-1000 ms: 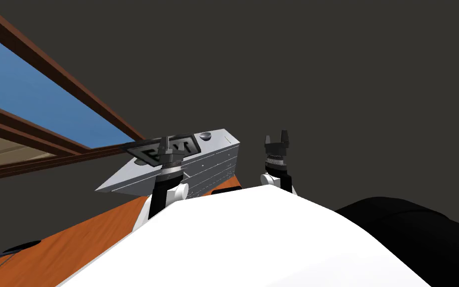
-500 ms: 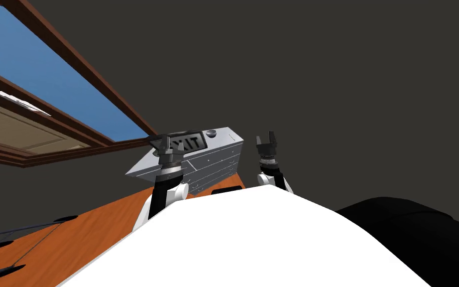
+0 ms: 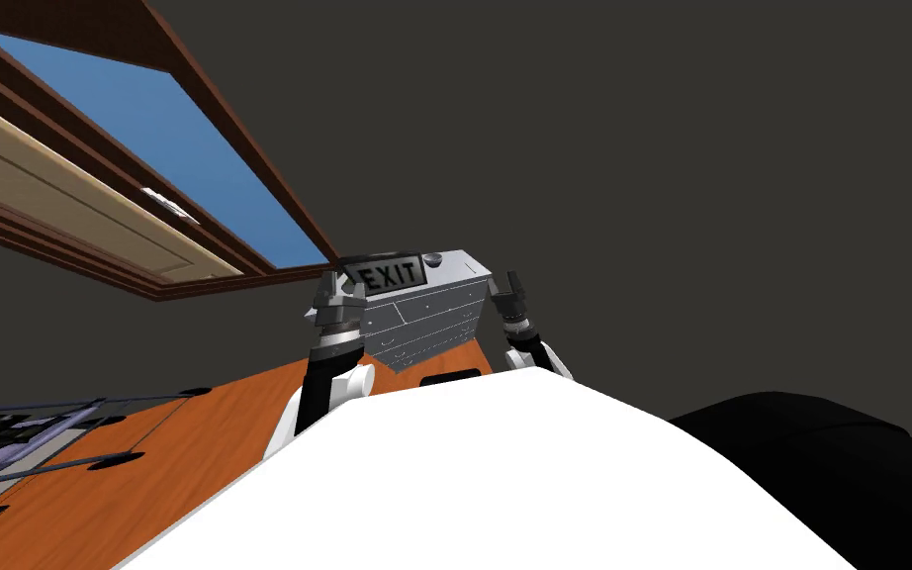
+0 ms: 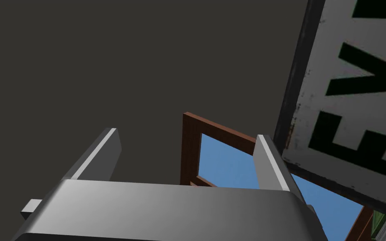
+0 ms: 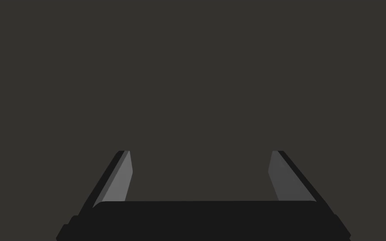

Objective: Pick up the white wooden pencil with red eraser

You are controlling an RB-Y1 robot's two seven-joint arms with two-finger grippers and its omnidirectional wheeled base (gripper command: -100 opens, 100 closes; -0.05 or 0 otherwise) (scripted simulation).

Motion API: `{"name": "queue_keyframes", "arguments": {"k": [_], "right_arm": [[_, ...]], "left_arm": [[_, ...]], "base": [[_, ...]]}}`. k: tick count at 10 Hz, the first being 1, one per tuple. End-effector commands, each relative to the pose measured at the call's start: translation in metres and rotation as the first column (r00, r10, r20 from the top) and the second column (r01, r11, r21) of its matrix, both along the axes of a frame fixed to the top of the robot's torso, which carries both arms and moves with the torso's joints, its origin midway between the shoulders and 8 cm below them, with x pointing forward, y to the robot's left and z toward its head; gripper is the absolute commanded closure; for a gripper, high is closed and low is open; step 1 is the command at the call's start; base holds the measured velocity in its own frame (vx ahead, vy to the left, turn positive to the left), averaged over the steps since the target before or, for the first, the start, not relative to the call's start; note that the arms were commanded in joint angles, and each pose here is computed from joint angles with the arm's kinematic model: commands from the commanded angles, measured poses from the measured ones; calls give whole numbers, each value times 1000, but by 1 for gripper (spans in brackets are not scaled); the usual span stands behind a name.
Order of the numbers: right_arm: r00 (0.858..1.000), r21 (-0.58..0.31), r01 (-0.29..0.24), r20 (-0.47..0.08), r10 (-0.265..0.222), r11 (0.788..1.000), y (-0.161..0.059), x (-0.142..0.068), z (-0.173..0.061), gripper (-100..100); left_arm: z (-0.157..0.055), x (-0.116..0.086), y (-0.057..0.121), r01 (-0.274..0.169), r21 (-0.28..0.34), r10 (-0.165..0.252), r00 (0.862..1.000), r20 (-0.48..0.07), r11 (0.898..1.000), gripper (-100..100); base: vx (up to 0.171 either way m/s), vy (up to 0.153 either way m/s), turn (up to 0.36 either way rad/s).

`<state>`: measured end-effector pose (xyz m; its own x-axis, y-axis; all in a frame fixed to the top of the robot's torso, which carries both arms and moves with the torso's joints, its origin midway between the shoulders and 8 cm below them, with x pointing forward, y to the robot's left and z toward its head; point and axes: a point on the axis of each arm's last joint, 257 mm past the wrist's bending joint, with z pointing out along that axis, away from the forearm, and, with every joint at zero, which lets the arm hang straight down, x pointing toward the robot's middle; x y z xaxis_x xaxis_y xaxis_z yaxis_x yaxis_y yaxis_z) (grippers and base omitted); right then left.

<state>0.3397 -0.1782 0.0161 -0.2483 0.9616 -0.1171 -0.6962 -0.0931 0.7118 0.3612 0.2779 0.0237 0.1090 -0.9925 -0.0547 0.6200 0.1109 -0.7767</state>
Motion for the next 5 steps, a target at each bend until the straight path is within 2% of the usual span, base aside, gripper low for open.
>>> {"name": "queue_keyframes", "arguments": {"k": [1, 2, 3, 4, 5], "right_arm": [[998, -16, -58, -16, 58, 998, 14, -3, -5, -100], [991, -33, -132, -40, 131, 991, 33, -5, -17, -100], [990, -42, -136, -42, 134, 990, 34, -5, -18, -100], [976, -57, -212, -72, 207, 976, 52, -9, -32, -100], [974, -68, -216, -76, 211, 974, 53, -10, -34, -100]], "left_arm": [[0, 0, 0, 0, 0, 0, 1000, 0, 1000, 0], [0, 0, 0, 0, 0, 0, 1000, 0, 1000, 0], [0, 0, 0, 0, 0, 0, 1000, 0, 1000, 0], [0, 0, 0, 0, 0, 0, 1000, 0, 1000, 0], [0, 0, 0, 0, 0, 0, 1000, 0, 1000, 0]], "base": [[-116, 58, 62], [-122, 96, 123], [-84, 77, 60], [-93, 69, 128], [-92, 59, 70]]}}
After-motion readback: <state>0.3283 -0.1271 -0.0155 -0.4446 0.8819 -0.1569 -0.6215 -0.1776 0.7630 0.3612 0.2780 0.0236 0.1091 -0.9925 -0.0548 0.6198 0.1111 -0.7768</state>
